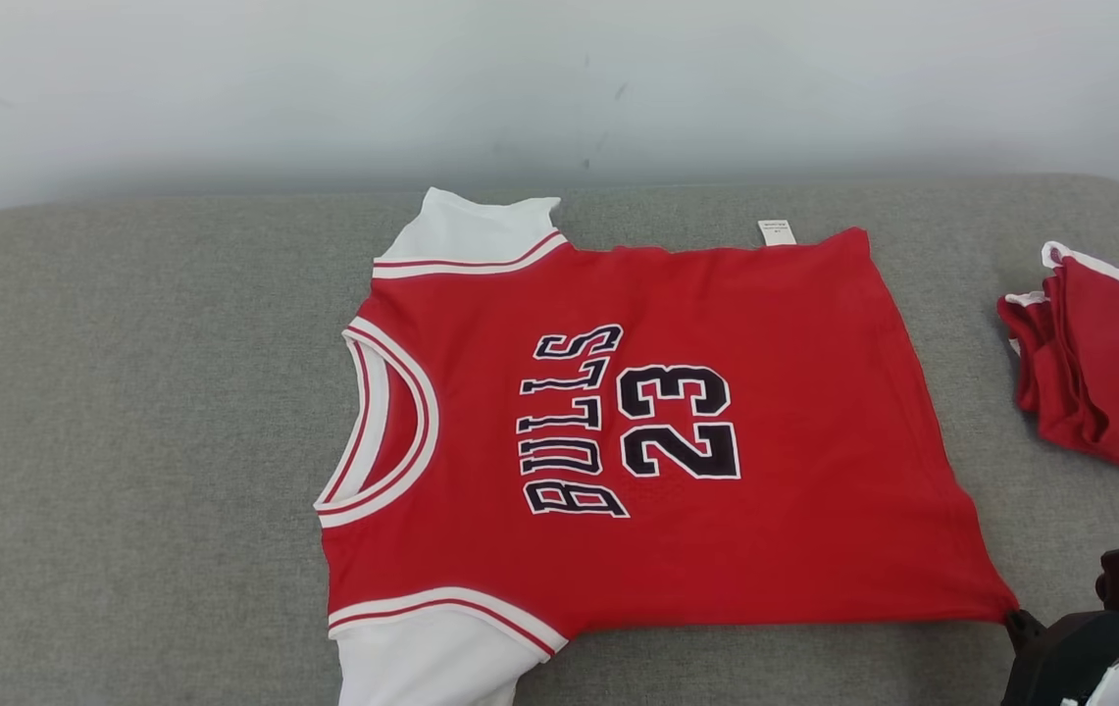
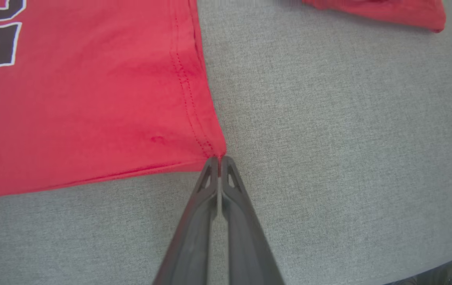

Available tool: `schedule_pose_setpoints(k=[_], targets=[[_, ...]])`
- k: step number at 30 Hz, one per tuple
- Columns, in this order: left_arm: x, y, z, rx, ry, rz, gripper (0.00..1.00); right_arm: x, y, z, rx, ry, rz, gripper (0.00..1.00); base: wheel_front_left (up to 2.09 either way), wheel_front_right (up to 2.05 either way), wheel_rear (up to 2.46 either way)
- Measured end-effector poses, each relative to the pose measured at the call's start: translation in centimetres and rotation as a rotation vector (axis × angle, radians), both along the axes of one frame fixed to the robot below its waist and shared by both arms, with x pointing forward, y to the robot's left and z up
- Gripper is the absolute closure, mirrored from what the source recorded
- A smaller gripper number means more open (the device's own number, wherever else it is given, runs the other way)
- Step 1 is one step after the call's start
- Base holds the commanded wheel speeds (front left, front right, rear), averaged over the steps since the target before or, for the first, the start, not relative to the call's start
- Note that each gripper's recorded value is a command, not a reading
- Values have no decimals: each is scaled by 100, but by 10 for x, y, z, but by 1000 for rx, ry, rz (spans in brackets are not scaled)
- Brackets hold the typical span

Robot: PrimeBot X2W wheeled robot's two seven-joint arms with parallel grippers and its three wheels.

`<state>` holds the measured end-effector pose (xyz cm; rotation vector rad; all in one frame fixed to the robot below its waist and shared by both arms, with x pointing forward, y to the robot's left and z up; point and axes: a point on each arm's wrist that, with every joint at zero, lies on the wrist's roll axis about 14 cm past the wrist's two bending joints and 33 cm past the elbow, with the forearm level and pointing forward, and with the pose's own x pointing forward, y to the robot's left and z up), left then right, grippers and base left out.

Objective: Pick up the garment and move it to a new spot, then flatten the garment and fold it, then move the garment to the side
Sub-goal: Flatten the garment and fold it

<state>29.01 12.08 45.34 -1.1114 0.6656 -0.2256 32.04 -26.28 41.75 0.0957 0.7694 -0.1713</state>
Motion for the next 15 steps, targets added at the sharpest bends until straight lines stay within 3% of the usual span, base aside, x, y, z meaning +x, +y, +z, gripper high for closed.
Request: schedule_pose_setpoints(k=[5,7,15], targets=[[8,-3,11,-28,-50,11,100,6,4,7,23,-44,0,100,0,0,0],[28,3,27,-42,-132,69,100,17,11,17,50,-106,12,100,0,0,0],[67,1,50,-18,-261,99,100,50,26,47,118,-264,38,100,0,0,0]])
